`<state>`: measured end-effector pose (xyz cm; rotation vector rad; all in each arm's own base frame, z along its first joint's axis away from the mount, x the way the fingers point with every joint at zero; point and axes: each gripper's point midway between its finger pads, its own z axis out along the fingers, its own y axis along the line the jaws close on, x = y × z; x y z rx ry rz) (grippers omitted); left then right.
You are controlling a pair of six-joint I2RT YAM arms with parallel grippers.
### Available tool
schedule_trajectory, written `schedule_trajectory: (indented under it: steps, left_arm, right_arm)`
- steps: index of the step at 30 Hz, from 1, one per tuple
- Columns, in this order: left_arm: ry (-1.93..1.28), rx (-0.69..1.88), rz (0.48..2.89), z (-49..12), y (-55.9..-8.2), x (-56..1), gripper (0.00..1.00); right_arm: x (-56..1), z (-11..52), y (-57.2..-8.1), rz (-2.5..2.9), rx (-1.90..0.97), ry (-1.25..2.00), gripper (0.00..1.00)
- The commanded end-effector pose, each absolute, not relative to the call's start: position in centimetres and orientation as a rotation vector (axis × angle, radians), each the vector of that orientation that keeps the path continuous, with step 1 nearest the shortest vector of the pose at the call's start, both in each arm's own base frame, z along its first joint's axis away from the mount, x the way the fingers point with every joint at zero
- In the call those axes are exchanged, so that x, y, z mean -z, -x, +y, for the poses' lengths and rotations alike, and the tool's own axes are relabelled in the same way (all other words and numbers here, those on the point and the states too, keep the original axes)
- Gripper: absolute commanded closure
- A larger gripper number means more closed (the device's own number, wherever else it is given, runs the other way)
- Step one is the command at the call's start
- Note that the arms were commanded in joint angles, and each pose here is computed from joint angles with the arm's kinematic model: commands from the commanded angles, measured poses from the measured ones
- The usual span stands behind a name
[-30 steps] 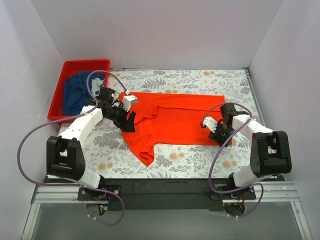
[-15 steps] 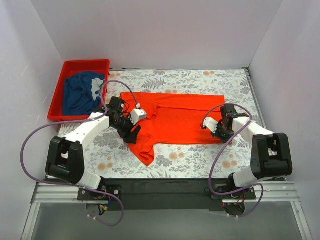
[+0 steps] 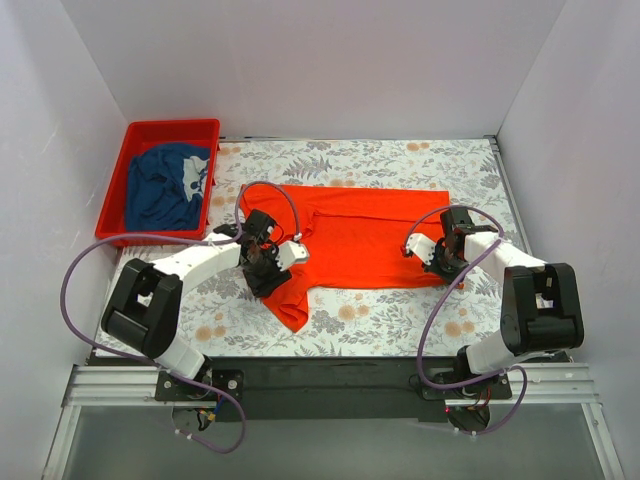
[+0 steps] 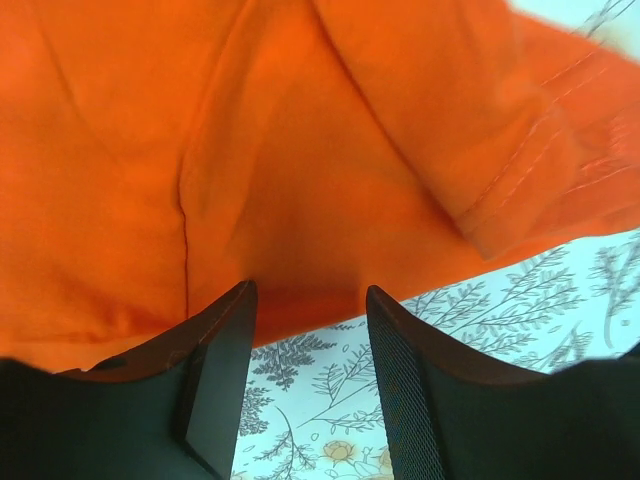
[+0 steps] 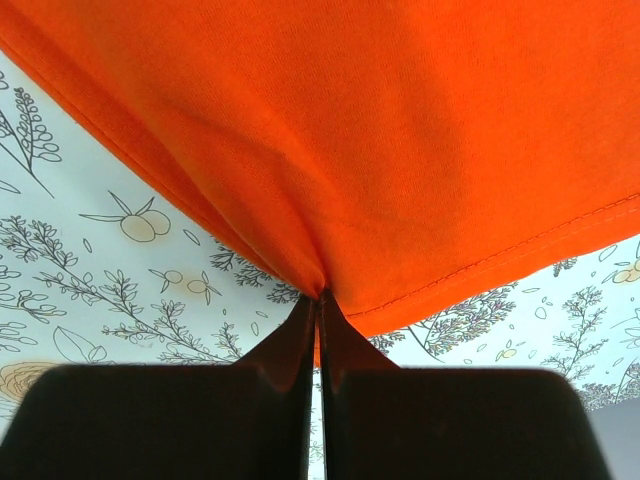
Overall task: Fold and stack the t-shirts
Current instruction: Fold the tshirt
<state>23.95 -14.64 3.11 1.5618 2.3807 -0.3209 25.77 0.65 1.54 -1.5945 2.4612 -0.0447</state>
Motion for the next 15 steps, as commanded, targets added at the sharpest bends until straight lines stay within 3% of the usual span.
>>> schedule_trajectory:
  steps: [1,8,15]
  left_arm:
    - [-1.628,0.192,2.389,-12.8,-23.8,-1.9,0.53]
    - [-1.631,0.228,2.412,-12.4,-22.1,-1.4,0.52]
    - [-1.634,0.24,2.438,-12.1,-21.5,0.1,0.77]
  right_arm:
    - [-1.6,0.8,-26.3,2.453,0.036,1.608,0.99]
    - [-1.3,0.8,-26.2,2.464,0.029,1.612,0.99]
    - [-1.3,0.8,-25.8,2.469,0.027,1.607,0.99]
